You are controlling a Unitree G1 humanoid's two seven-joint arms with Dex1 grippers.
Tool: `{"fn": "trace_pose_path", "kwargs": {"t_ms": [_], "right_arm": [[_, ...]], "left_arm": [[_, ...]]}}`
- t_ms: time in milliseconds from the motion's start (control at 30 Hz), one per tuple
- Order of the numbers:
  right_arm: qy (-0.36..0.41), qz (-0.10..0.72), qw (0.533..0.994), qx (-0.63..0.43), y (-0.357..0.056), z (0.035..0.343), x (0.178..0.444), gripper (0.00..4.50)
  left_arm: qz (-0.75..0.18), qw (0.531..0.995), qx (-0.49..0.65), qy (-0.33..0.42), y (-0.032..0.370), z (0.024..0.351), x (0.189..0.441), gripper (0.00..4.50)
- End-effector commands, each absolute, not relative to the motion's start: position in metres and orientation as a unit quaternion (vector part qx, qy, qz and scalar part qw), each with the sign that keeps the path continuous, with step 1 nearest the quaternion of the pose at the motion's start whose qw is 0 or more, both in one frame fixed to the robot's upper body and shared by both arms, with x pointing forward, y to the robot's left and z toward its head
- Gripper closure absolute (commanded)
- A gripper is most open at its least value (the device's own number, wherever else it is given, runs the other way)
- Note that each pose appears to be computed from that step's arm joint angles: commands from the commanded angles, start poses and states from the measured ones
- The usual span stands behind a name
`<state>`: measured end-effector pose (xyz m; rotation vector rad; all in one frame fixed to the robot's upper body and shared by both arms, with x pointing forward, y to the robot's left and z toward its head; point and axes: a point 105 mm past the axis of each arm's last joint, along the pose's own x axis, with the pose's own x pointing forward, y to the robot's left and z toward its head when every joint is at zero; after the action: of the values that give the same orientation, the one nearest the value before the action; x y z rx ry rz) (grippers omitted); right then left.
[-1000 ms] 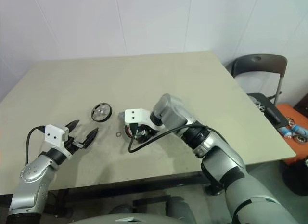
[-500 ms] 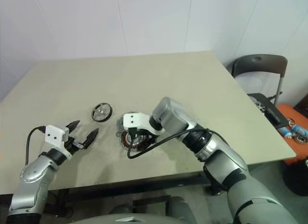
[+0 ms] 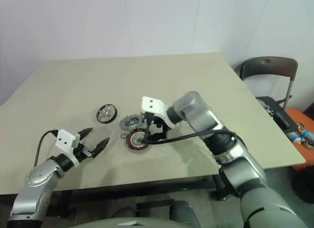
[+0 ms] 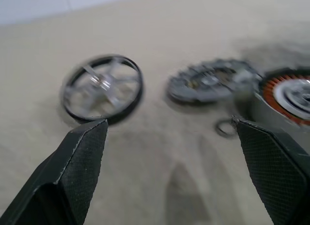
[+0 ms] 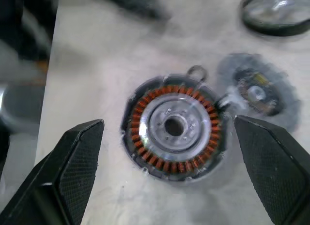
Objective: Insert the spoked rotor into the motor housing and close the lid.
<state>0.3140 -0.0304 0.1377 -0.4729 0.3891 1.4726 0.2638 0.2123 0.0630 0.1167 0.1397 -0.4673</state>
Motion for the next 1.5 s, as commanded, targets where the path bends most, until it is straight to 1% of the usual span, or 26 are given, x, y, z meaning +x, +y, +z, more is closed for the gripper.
{"fn": "trace_pose_path", "kwargs": {"t_ms": [33, 200, 333, 400, 567, 733, 833, 967, 1200, 1267, 1400, 1500], "right_arm": [[0.111, 0.648, 0.721, -0.218, -0.038, 0.155, 0.319, 0.03], [0.091, 0.644, 0.732, -0.201, -0.053, 0.152, 0.321, 0.03], [0.102, 0.635, 0.742, -0.189, -0.059, 0.148, 0.327, 0.03], [0.102, 0.633, 0.745, -0.183, -0.06, 0.149, 0.328, 0.03], [0.107, 0.634, 0.744, -0.179, -0.063, 0.145, 0.329, 0.03], [0.107, 0.632, 0.746, -0.178, -0.069, 0.145, 0.331, 0.03], [0.109, 0.629, 0.749, -0.179, -0.072, 0.145, 0.333, 0.03], [0.111, 0.631, 0.748, -0.174, -0.073, 0.145, 0.332, 0.03], [0.114, 0.624, 0.753, -0.176, -0.077, 0.145, 0.336, 0.03], [0.115, 0.622, 0.754, -0.176, -0.078, 0.145, 0.336, 0.03], [0.118, 0.623, 0.754, -0.175, -0.079, 0.144, 0.335, 0.03], [0.119, 0.623, 0.754, -0.175, -0.079, 0.145, 0.335, 0.03]], "left_arm": [[-0.243, 0.967, 0.059, 0.05, 0.204, 0.076, 0.27, 0.0], [-0.258, 0.963, 0.042, 0.067, 0.192, 0.074, 0.277, 0.0], [-0.24, 0.965, 0.047, 0.092, 0.192, 0.066, 0.281, 0.0], [-0.243, 0.965, 0.043, 0.09, 0.186, 0.067, 0.283, 0.0], [-0.25, 0.963, 0.044, 0.089, 0.177, 0.068, 0.281, 0.0], [-0.232, 0.967, 0.058, 0.089, 0.182, 0.07, 0.277, 0.0], [-0.246, 0.963, 0.061, 0.091, 0.176, 0.073, 0.269, 0.0], [-0.257, 0.96, 0.066, 0.092, 0.173, 0.074, 0.268, 0.0], [-0.272, 0.953, 0.084, 0.099, 0.172, 0.067, 0.276, 0.0], [-0.275, 0.953, 0.08, 0.099, 0.171, 0.066, 0.283, 0.0], [-0.295, 0.944, 0.092, 0.116, 0.166, 0.053, 0.288, 0.0], [-0.3, 0.943, 0.084, 0.113, 0.163, 0.05, 0.291, 0.0]]}}
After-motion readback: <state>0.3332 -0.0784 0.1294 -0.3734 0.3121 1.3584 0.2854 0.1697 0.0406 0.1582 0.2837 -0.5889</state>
